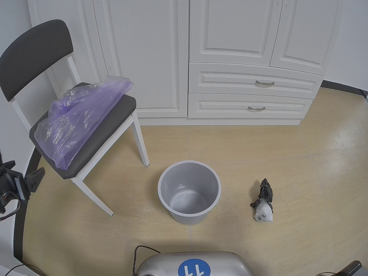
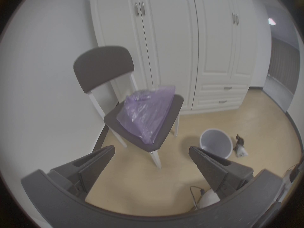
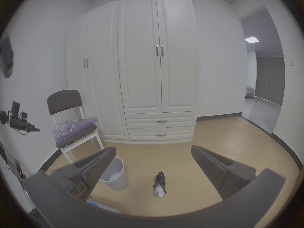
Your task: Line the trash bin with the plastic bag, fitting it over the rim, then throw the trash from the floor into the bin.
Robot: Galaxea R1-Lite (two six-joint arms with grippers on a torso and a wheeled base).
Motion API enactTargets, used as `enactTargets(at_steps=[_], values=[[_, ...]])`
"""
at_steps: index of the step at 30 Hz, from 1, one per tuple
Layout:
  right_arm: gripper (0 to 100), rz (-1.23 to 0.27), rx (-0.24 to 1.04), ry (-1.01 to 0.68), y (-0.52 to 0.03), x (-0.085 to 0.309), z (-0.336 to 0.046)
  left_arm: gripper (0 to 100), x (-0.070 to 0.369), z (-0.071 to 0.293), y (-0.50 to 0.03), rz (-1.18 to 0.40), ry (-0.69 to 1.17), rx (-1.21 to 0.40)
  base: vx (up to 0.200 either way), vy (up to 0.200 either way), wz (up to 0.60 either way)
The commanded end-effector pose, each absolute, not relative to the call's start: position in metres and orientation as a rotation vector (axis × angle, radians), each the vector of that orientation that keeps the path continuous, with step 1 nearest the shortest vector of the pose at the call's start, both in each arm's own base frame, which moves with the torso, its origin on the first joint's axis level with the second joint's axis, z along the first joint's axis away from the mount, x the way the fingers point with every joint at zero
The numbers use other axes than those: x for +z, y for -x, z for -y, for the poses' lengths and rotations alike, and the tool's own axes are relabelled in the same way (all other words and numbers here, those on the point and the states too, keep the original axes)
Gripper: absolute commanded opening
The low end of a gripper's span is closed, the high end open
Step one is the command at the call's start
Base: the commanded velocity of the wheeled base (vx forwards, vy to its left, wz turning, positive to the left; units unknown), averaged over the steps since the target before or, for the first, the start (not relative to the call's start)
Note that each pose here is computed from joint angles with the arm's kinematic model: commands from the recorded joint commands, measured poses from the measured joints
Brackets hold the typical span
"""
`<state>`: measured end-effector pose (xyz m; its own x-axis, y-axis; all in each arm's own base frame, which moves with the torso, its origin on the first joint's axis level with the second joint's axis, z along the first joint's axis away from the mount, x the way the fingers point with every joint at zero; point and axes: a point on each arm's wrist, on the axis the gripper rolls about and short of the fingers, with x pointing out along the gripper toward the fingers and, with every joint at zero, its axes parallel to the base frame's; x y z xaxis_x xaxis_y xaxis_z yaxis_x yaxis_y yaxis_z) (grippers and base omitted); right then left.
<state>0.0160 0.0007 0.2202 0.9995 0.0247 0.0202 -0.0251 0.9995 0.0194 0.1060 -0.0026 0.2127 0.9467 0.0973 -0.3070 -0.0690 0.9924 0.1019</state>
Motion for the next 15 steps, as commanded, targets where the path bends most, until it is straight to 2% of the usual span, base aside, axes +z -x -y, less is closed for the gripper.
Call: enactTargets(at_steps=[1,15], values=[[100,-0.121,-0.051,-0.081,-0.083,0.234,0.003,100,0.151,0.01,-0.221,-0.679,-0.192,0.152,0.0,0.0,0.0],[100,-0.146,-0.035,-0.083,-0.089,0.231,0.003,100,0.12,-0.005,-0.279,-0.677,-0.178,0.237,0.0,0.0,0.0]])
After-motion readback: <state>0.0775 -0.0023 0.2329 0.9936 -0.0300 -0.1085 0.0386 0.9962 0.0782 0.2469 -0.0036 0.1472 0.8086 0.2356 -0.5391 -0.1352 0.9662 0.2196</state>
